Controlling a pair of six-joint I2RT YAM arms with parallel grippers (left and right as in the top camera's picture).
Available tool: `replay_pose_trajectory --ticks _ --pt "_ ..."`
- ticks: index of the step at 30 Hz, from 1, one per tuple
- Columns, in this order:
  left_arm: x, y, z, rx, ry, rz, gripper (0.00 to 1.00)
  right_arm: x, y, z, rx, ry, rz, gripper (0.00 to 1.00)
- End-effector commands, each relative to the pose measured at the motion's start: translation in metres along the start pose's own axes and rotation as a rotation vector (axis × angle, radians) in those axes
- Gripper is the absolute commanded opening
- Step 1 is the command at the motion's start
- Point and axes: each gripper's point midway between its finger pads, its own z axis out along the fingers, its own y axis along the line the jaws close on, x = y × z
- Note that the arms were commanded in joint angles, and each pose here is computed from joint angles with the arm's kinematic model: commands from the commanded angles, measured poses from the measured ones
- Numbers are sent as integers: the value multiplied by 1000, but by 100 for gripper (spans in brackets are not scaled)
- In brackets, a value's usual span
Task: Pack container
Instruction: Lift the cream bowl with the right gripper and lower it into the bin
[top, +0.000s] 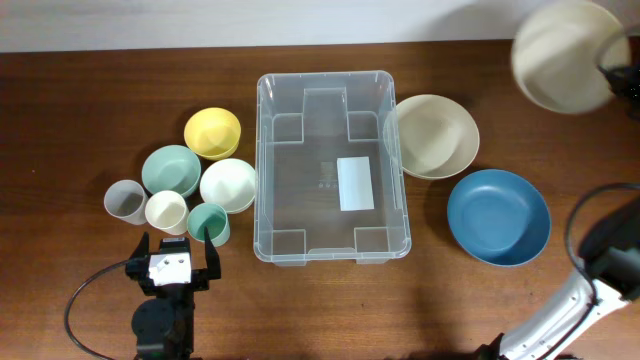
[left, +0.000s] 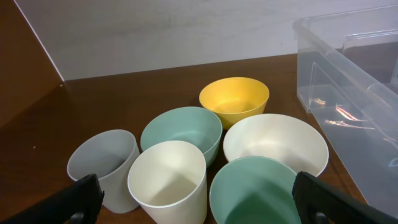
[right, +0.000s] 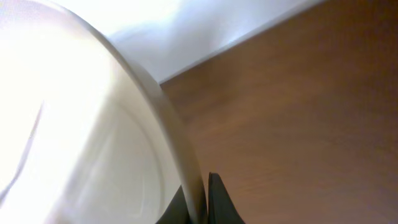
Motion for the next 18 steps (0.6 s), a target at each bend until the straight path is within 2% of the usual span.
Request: replay_pose_trajectory --ticks 1,5,9,13,18 --pt "2 -2 0 12 0 13 99 -10 113 5 -104 6 -217 4" --pt "2 -2 0 12 0 13 100 22 195 25 -147 94 -373 4" --pt "2 -2 0 12 0 13 99 76 266 43 -173 210 -529 4" --pt "2 -2 0 12 0 13 99 128 307 52 -90 316 -664 4" --pt "2 -2 0 12 0 13 99 170 343 55 -10 361 -799 4"
